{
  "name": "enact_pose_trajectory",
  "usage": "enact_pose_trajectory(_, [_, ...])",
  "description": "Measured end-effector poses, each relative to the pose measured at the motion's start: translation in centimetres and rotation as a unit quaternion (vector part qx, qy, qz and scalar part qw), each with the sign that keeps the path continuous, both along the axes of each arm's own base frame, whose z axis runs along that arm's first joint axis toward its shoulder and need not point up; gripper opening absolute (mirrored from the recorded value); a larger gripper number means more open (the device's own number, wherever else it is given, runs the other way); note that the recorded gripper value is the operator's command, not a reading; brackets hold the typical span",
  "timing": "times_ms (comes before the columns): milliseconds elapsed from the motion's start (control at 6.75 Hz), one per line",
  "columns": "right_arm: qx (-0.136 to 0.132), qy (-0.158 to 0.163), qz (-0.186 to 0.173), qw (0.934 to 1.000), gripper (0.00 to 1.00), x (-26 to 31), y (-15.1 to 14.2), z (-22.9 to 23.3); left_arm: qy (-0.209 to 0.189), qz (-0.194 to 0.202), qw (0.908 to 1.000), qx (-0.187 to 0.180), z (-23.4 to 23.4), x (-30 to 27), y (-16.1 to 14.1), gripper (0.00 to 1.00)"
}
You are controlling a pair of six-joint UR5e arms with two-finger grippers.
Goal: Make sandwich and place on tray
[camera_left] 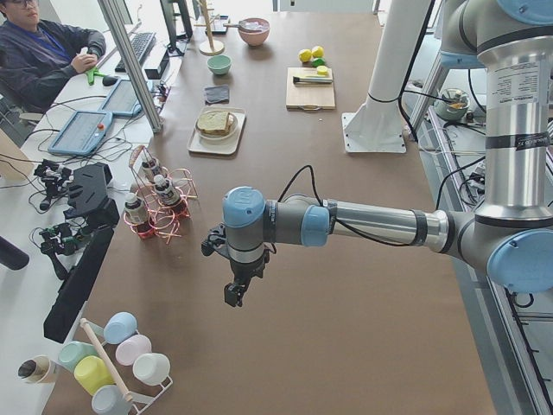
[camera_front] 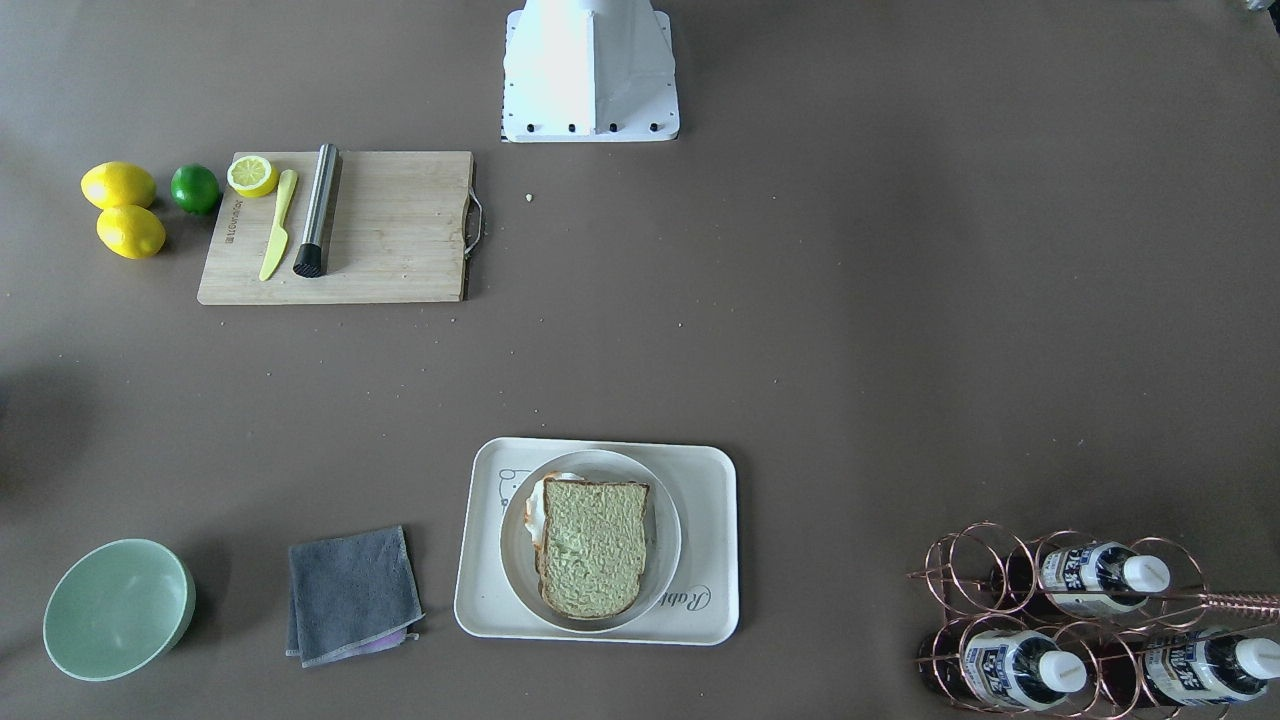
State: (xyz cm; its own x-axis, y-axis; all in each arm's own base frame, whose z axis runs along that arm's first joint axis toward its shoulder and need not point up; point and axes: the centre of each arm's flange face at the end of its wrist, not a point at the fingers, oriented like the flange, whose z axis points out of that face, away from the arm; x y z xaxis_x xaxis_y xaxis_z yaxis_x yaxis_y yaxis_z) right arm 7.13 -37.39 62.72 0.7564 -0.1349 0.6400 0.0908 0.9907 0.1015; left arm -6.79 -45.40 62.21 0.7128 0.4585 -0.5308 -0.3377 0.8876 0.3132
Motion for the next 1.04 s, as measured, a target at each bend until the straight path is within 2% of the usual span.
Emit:
enact_pose_trajectory(444, [0.003, -0.003, -0.004, 1.0000, 1.00, -0.04, 0.04, 0.00, 0.037, -0.016, 0.9988, -0.026, 0.95, 0.29, 0.57, 0.97])
enact_pose_trajectory(1037, [0.001, -0.004, -0.001, 1.0000, 1.00, -0.06, 0.03, -0.01, 0.042, -0.022, 0.9984, -0.032, 1.05, 0.32, 0.56, 0.97])
